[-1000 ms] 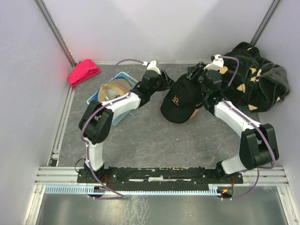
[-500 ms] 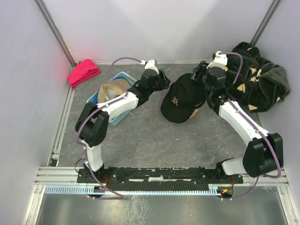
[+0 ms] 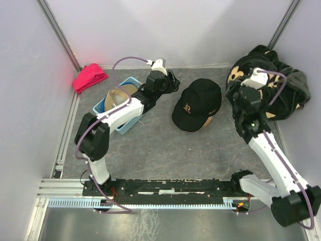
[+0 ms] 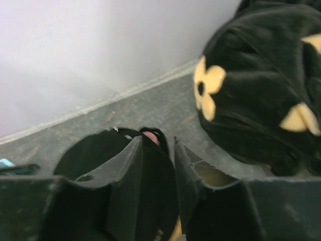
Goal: Stack the hats
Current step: Stack the hat on the hat, then move the hat stand to the center of the board.
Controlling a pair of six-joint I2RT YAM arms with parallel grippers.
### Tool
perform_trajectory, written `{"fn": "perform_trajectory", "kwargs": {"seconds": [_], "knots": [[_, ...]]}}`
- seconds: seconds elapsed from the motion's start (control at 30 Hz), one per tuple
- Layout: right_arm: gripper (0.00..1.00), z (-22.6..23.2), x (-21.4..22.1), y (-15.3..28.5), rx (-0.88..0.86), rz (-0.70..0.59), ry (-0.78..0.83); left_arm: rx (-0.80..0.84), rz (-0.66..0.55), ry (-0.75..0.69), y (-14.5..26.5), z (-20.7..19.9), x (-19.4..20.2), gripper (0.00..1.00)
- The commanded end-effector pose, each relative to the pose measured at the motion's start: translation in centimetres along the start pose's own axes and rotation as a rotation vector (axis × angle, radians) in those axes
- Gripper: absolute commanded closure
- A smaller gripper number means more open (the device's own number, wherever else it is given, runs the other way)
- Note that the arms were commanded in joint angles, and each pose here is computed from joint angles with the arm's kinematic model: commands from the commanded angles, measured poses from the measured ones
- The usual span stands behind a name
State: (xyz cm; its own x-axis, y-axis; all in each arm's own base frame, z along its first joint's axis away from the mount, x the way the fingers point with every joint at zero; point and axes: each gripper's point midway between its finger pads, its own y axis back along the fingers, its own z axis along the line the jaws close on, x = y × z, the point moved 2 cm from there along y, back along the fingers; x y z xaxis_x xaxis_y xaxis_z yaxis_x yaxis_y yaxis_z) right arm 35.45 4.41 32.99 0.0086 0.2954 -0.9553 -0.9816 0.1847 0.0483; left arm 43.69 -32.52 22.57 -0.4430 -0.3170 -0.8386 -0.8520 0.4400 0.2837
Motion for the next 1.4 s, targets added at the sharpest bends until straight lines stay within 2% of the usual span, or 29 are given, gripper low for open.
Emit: {"fn": "perform_trajectory", "kwargs": {"seconds": [0.0, 0.07, 0.1, 0.13, 0.37, 0.73, 1.0, 1.37], "knots": [[0.73, -4.2, 3.5, 2.7, 0.132, 0.056, -0.012, 0.063, -0.092, -0.047, 2.3, -1.9, -4.1, 0.41], [0.92, -5.3, 5.5, 3.8, 0.151, 0.085, -0.050, 0.058, -0.097, -0.065, 2.6, -1.8, -4.4, 0.41], [0.97, -5.7, 6.6, 4.3, 0.156, 0.102, -0.077, 0.057, -0.100, -0.073, 2.7, -1.8, -4.5, 0.41], [0.98, -6.0, 7.7, 4.7, 0.158, 0.120, -0.103, 0.056, -0.103, -0.082, 2.8, -1.8, -4.7, 0.41], [0.99, -6.8, 15.9, 5.8, 0.153, 0.253, -0.312, 0.027, -0.116, -0.127, 3.4, -1.2, -5.0, 0.41], [0.99, -7.8, 23.9, 4.9, 0.226, 0.363, -0.426, -0.011, -0.119, -0.138, 2.6, -0.4, -4.7, 0.41], [0.99, -6.3, 27.2, 3.4, 0.188, 0.439, -0.484, -0.056, -0.154, -0.154, 3.2, 0.3, -5.4, 0.41], [0.99, -4.7, 29.4, 2.1, 0.135, 0.483, -0.519, -0.091, -0.165, -0.154, 3.0, 1.1, -5.1, 0.41]]}}
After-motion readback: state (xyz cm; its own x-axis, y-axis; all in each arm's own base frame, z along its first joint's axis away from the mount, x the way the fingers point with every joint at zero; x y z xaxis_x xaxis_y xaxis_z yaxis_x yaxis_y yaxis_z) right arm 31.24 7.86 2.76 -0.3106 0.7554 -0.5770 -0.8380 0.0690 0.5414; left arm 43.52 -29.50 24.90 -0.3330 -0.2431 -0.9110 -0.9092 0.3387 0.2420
